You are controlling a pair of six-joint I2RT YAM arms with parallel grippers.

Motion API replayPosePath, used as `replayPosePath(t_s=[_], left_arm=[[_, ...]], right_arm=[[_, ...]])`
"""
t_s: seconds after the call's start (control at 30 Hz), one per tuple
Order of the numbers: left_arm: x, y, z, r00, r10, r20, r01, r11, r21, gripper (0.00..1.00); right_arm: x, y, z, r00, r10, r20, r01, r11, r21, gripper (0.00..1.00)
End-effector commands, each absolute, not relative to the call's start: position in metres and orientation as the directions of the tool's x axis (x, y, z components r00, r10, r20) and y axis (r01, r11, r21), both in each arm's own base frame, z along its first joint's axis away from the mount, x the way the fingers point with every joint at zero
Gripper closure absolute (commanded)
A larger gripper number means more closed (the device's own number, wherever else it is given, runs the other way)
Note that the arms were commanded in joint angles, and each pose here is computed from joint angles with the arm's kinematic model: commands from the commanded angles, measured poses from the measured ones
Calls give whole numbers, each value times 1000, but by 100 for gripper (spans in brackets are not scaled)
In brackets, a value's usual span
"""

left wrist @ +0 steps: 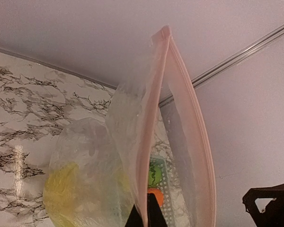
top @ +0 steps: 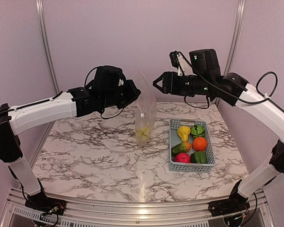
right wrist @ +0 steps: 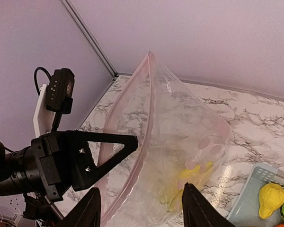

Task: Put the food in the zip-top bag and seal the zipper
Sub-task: Place the fake fruit in the zipper food storage bag, then pick up the fake fruit from the bin.

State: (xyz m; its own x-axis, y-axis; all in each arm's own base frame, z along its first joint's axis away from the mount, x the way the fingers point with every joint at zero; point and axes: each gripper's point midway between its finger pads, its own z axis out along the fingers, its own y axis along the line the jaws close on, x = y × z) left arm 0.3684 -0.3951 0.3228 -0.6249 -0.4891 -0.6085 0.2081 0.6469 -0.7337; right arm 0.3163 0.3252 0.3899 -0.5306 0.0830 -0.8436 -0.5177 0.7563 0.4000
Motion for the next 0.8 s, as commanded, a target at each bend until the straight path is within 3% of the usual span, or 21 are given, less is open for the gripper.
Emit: replayPosePath(t_s=[0.0, 0.33, 0.47, 0.77], left_arm=[[357, -392, 322, -652, -395, -648, 265, 682, -682, 100], [329, -316, 331, -616, -97, -782, 296, 891, -344, 100], [314, -285, 350, -572, -29, -820, 320, 912, -255, 100], [290, -325, 271, -751, 40, -659, 383, 840, -385, 100]], right_arm=[[314, 327, 357, -595, -17, -803, -513, 778, 364, 45], [348, 231, 303, -673, 52, -737, -303, 891, 340, 50], [351, 195, 268, -717, 58, -695, -225, 924, 309, 50], [345, 183, 200, -815, -23, -580, -224, 934, 278, 50]])
